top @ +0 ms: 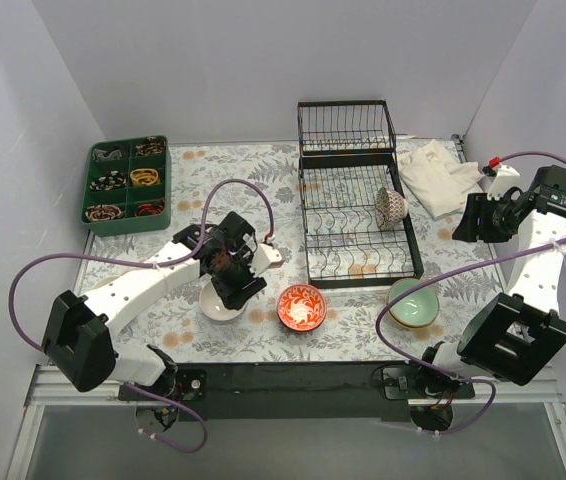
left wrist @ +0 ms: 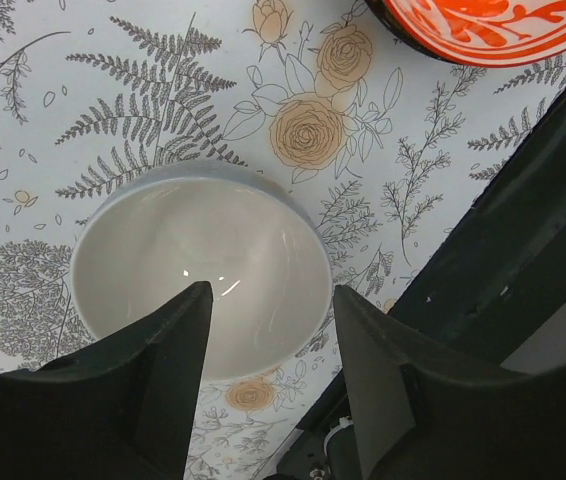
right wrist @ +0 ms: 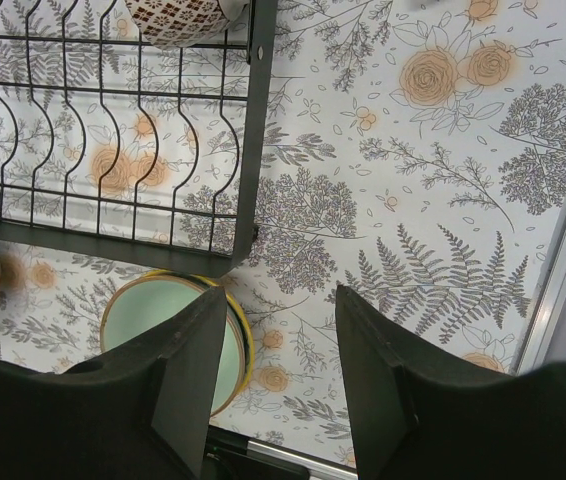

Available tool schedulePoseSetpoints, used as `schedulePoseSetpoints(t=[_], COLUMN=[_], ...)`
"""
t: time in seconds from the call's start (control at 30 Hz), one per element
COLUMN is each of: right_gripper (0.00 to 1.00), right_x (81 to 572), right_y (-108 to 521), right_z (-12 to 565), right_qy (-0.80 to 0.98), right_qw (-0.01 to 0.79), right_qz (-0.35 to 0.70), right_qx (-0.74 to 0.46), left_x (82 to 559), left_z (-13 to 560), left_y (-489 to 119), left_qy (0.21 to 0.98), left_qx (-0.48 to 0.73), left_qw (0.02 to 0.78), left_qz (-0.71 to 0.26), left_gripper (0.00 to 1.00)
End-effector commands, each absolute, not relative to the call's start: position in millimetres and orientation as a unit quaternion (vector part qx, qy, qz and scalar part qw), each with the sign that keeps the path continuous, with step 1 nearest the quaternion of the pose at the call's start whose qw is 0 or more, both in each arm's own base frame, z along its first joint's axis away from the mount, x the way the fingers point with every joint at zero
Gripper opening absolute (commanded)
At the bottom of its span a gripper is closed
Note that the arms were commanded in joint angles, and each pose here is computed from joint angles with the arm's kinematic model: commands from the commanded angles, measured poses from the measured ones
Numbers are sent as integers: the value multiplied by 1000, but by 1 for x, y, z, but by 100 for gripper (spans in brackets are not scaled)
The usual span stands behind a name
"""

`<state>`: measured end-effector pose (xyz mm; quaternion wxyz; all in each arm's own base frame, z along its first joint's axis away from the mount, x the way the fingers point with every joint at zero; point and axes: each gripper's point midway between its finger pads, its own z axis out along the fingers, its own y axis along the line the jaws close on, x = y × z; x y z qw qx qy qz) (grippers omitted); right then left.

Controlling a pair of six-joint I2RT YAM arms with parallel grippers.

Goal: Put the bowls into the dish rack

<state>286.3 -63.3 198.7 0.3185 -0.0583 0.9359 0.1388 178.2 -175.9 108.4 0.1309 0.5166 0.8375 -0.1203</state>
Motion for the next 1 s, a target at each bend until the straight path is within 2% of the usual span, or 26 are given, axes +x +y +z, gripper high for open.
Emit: schedulePoseSetpoints(t=[0.0,0.33,0.47,0.53,0.67,0.87,0.97], right_gripper=[56,56,56,56,55,55,55], right_x=[287,288,289,289,290,294,294], right_y=[-65,-66,-65,-65,-65,-66,-66], right_z=[208,204,203,203,202,201,201], right_qy=[930,932,932,932,933,934,933], right_qw=[336,331,329,328,326,323,323], right_qz=[130,132,136,137,141,145,146], right_qx=[-70,-67,-62,-62,-59,-55,-55], left_x=[168,142,146,148,149,152,151], left_z=[102,77,73,69,67,59,60], left_y=[-176,-165,-165,-164,-163,-155,-155], left_qy=[836,833,834,834,833,830,831], left_qx=[521,536,534,534,537,543,542], left_qw=[121,81,87,90,93,98,96], left_qz=[-123,-112,-106,-100,-96,-77,-78], left_gripper=[50,46,34,32,23,22,15])
